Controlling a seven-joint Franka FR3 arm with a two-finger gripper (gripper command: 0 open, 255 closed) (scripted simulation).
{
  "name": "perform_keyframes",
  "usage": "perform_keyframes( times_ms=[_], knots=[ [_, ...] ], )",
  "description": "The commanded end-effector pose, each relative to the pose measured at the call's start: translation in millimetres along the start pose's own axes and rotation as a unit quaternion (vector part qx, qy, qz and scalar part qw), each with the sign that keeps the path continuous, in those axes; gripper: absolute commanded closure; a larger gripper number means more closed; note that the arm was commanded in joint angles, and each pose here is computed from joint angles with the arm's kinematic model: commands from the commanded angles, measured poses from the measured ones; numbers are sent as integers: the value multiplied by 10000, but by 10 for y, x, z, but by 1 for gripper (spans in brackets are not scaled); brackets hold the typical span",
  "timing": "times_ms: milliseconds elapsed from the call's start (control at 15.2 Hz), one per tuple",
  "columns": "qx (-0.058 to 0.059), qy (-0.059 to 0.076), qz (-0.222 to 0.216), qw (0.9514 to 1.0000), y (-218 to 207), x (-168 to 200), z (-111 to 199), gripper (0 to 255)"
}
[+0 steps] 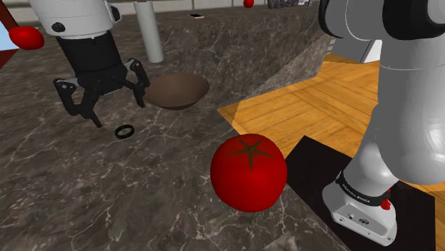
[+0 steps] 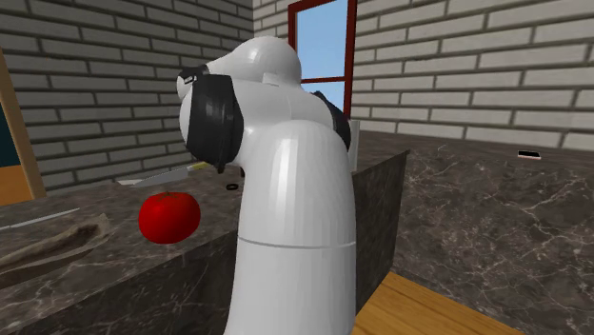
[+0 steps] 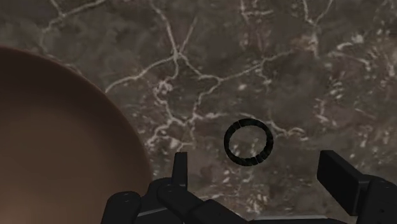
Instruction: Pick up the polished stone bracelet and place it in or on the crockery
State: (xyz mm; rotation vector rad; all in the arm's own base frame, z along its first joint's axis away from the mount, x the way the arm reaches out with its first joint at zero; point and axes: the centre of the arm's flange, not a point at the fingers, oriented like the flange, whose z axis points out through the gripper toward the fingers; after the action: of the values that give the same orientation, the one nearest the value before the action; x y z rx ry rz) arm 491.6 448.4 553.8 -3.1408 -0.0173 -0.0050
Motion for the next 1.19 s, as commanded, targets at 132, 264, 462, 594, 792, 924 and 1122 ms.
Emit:
perform_keyframes(
  times_ms=[132,264,462,594,792,924,1122],
  knots=[
    [2,-2,16,10000,-72,34,167,0],
    [2,-2,16,10000,-72,34,272,0],
    [2,-2,16,10000,-72,33,408,0],
    [2,-2,16,10000,-72,34,408,0],
    [2,-2,16,10000,-72,34,408,0],
    [1,-2,16,10000,-72,34,408,0],
    [1,-2,16,10000,-72,34,408,255]
  ],
)
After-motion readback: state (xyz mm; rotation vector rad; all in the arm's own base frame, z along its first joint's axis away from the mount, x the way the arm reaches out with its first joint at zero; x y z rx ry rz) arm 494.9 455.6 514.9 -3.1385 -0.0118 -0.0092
